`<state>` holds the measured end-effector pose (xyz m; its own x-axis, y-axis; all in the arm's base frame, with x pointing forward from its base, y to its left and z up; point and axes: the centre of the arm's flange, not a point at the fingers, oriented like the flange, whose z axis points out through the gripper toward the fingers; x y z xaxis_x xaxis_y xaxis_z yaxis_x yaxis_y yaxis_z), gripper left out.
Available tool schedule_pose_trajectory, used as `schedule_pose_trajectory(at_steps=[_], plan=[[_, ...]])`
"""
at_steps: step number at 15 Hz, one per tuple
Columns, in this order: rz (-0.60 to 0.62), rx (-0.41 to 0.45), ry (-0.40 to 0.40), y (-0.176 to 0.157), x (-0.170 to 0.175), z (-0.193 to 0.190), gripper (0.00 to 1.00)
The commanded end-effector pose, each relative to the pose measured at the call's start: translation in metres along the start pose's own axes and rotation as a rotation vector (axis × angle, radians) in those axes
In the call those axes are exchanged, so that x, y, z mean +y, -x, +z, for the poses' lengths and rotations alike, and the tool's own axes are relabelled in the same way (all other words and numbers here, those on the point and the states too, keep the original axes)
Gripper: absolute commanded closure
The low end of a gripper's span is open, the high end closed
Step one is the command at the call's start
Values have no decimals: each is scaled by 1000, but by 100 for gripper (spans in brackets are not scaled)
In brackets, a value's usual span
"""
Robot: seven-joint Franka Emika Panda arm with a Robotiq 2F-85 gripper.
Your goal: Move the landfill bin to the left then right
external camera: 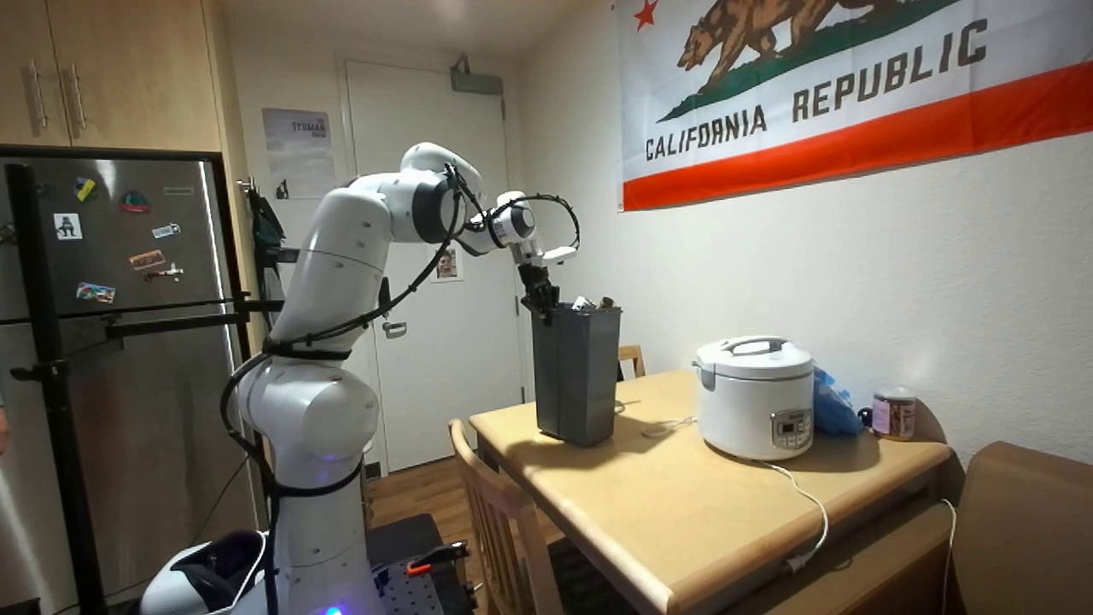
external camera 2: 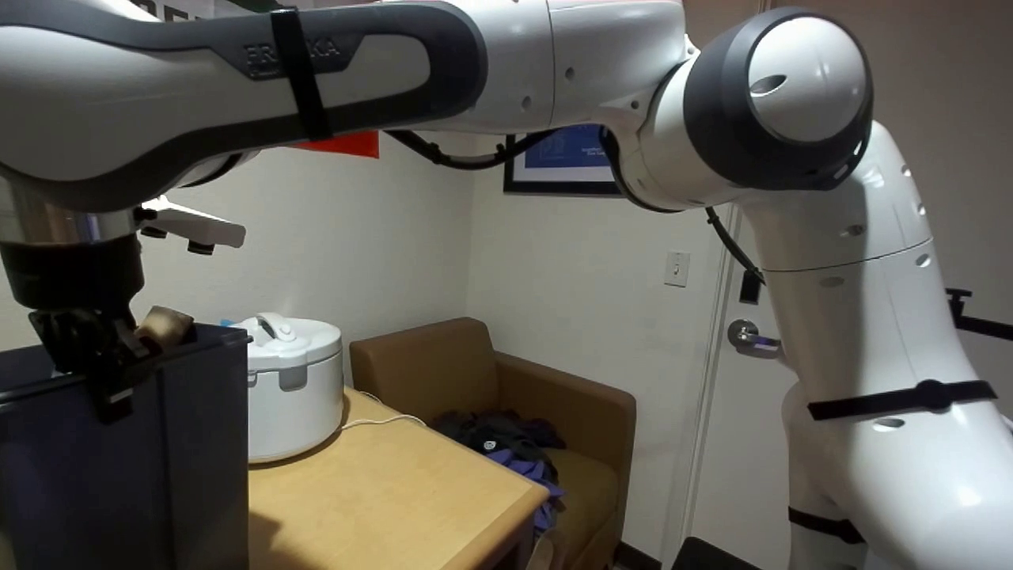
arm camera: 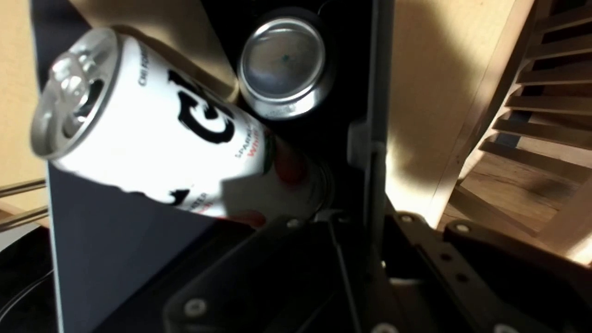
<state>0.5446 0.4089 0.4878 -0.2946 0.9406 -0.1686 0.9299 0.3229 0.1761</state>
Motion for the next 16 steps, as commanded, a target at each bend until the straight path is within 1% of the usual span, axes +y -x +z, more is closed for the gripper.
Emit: schedule_pose_trajectory(at_steps=[1,4,9,10,11,16], plan=[[-24,-1,18,10,10,-27,67],[-23,-5,42,15,12,-46,46],[-16,-14,67,23,6,-81,7],[-14,-15,75,25,4,-88,2],[-11,-16,81,26,2,-95,0],[-3,-31,96,28,-11,-124,0]])
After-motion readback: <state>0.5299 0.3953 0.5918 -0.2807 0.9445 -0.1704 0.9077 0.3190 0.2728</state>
